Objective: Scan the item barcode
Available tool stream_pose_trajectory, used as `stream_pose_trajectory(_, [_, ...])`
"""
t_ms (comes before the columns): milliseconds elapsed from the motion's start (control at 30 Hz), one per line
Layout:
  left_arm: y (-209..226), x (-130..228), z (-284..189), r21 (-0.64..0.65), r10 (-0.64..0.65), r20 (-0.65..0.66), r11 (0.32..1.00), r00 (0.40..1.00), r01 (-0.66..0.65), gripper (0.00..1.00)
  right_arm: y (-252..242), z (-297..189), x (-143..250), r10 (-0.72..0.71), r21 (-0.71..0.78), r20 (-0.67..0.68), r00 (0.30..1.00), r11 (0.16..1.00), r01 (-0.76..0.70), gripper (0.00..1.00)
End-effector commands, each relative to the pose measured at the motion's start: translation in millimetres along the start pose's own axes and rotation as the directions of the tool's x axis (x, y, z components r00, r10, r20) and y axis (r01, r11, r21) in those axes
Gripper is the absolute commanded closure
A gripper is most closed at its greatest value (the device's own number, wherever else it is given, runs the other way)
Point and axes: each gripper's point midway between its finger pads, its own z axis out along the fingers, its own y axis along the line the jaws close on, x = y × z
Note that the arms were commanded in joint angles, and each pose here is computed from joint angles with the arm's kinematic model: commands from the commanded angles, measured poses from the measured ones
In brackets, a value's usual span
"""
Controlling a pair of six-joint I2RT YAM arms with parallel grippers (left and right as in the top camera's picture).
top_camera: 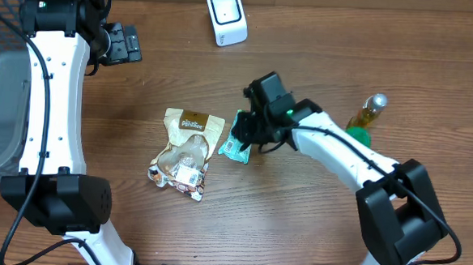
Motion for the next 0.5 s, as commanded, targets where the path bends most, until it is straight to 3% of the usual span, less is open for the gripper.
stream_pose_trajectory(0, [-1.0, -3.4, -9.8, 0.006, -0.010, 0.028, 1.000, 1.000, 0.009, 0.00, -3.3, 8.7, 17.1, -0.023, 0.043, -0.005, 1.000, 0.999, 0.024, 0.81])
stream_pose_trajectory(133, [-1.0, -3.4, -9.8, 0.006, -0.010, 0.028, 1.000, 1.000, 0.009, 0.00, -16.2, 20.4, 28.0, 0.058, 0.094, 0.020, 0.998, 0.994, -0.060, 0.81])
stream_pose_trajectory(467, [-1.0, -3.4, -9.8, 0.006, -0.010, 0.028, 1.000, 1.000, 0.009, 0.00, -30.4, 38.9, 38.7, 0.105, 0.123, -0.008, 0.994, 0.987, -0.103, 0.81])
